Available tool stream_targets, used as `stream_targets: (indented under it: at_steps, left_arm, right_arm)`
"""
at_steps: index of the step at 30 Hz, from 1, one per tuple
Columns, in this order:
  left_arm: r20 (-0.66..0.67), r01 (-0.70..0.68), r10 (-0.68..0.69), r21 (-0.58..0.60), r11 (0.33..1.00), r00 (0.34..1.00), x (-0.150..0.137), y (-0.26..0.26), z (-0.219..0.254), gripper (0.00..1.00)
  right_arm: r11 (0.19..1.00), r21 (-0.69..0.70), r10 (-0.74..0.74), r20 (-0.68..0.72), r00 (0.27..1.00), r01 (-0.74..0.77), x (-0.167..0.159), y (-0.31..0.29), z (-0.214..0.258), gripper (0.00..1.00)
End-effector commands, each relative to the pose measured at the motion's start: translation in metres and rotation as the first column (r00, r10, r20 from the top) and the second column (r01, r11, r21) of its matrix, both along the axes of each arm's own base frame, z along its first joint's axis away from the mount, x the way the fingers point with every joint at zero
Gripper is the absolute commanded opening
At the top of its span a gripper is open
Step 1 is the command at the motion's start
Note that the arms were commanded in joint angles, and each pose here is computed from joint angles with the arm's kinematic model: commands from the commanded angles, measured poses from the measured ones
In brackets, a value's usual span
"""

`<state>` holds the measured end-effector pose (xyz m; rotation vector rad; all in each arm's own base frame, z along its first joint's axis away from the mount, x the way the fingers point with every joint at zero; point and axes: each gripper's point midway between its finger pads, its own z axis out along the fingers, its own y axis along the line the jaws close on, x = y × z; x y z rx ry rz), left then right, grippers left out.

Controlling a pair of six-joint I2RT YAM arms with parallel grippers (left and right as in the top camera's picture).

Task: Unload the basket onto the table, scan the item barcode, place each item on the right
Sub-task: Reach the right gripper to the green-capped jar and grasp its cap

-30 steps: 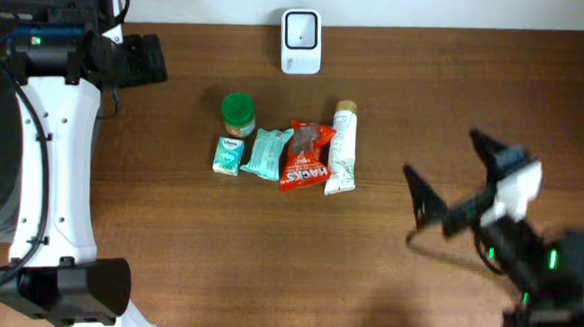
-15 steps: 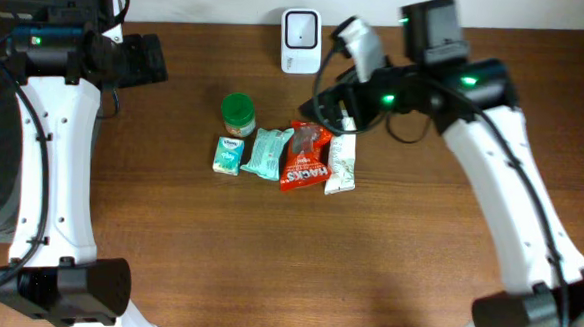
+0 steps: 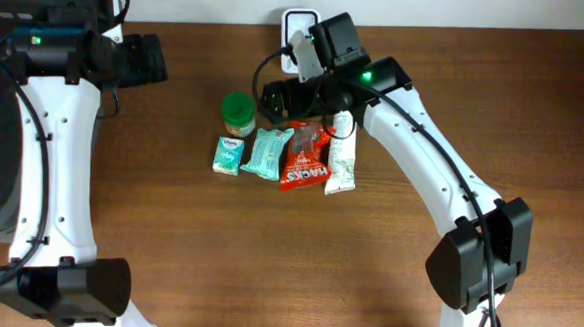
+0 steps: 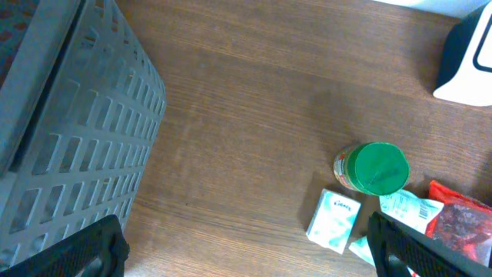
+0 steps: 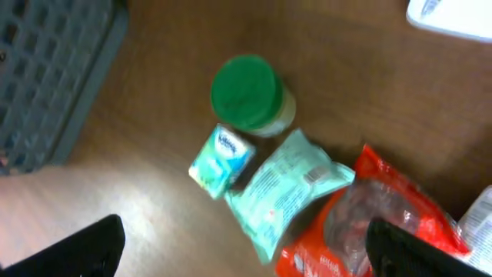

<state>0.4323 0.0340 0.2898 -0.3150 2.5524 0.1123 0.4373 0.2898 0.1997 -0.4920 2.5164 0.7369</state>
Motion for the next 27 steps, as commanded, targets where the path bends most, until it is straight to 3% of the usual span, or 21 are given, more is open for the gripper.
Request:
stream_targets:
  at_steps: [1, 4, 8, 12, 15, 27]
  left_arm:
    - [0.016, -0.012, 0.012, 0.000, 1.000, 1.000, 0.000, 0.000, 0.006, 0.99]
    - [0.016, -0.012, 0.012, 0.000, 1.000, 1.000, 0.000, 0.000, 0.006, 0.99]
    - [0.016, -0.012, 0.012, 0.000, 1.000, 1.000, 0.000, 0.000, 0.006, 0.99]
    - [0.016, -0.012, 0.012, 0.000, 1.000, 1.000, 0.000, 0.000, 0.006, 0.99]
    - [0.016, -0.012, 0.012, 0.000, 1.000, 1.000, 0.000, 0.000, 0.006, 0.99]
    - [0.016, -0.012, 0.012, 0.000, 1.000, 1.000, 0.000, 0.000, 0.006, 0.99]
  right_arm:
    - [0.999, 0.039, -0.026, 0.091, 0.995, 0.022, 0.017, 0.004, 0.023, 0.99]
    - [0.999, 0.035, -0.014, 0.177, 0.984, 0.008, 0.035, 0.016, 0.019, 0.98]
    - [1.000, 0.012, 0.015, 0.161, 0.987, -0.017, 0.045, 0.043, -0.027, 0.98]
    - [0.997, 0.040, 0.052, 0.232, 0.971, -0.063, 0.050, 0.083, -0.044, 0.99]
    - [0.999, -0.041, -0.011, 0.280, 0.960, 0.023, 0.062, 0.082, -0.061, 0.98]
    - [0.998, -0.063, 0.005, 0.265, 0.964, 0.012, 0.067, 0.099, -0.115, 0.99]
